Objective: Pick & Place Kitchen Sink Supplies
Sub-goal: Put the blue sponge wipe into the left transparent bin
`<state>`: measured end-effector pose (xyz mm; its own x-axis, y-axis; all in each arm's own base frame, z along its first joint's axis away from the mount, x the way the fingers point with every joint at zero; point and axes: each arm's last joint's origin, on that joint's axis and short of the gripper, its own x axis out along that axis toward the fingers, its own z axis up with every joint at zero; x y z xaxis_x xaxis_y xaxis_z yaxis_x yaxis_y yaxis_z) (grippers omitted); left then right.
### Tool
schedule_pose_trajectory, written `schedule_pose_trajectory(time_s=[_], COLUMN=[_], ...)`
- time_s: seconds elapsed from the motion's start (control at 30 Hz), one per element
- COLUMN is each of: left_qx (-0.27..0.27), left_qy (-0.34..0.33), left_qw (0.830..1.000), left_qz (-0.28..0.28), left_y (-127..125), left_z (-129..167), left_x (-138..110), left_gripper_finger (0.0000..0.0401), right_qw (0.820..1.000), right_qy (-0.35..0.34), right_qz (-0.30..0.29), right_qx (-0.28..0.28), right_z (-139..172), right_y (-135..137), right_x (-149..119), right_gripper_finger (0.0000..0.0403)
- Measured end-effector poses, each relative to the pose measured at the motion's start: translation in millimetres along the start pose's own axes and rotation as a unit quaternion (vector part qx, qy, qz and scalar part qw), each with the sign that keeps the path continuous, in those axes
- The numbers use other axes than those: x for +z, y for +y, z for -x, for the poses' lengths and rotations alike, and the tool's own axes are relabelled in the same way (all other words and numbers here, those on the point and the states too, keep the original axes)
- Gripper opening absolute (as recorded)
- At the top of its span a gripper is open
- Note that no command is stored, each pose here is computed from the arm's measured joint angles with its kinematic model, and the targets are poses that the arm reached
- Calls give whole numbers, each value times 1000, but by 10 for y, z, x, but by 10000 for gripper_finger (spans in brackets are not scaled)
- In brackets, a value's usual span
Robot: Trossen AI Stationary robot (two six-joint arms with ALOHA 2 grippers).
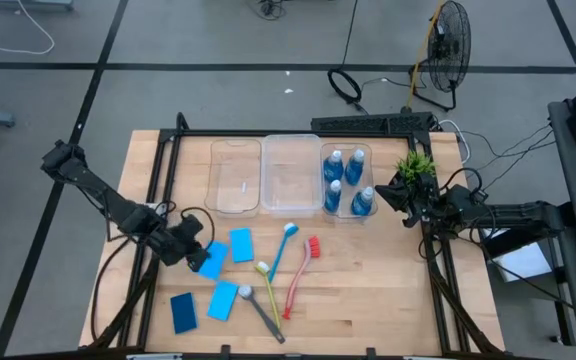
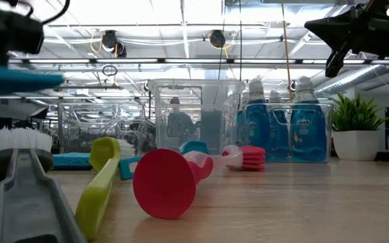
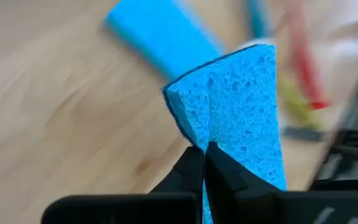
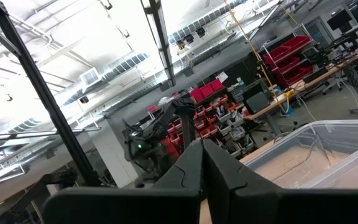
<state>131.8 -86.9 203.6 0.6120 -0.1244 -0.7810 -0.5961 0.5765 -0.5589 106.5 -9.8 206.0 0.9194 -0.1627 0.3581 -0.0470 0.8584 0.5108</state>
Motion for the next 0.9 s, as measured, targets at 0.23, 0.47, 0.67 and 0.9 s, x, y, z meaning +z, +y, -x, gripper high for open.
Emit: schedule_pose_trajectory(time_s=[0.23, 0.47, 0.67, 0.9], left_qx=[-92, -186, -218, -141], left_qy=[-96, -197, -249, -252], left_qw=[990, 955, 930, 952], left_qz=[-51, -120, -163, -104], left_y=[-191, -428, -528, -381], left_z=[61, 174, 246, 165], left_x=[85, 172, 212, 204], left_gripper_finger=[1, 1, 1, 1], right_qw=[1000, 1000, 1000, 1000], right_qy=[0, 0, 0, 0], right_qz=[0, 0, 0, 0], right_qx=[0, 0, 0, 0], right_z=[0, 0, 0, 0], right_y=[0, 0, 0, 0], right_x=[0, 0, 0, 0], right_gripper_finger=[0, 0, 0, 0])
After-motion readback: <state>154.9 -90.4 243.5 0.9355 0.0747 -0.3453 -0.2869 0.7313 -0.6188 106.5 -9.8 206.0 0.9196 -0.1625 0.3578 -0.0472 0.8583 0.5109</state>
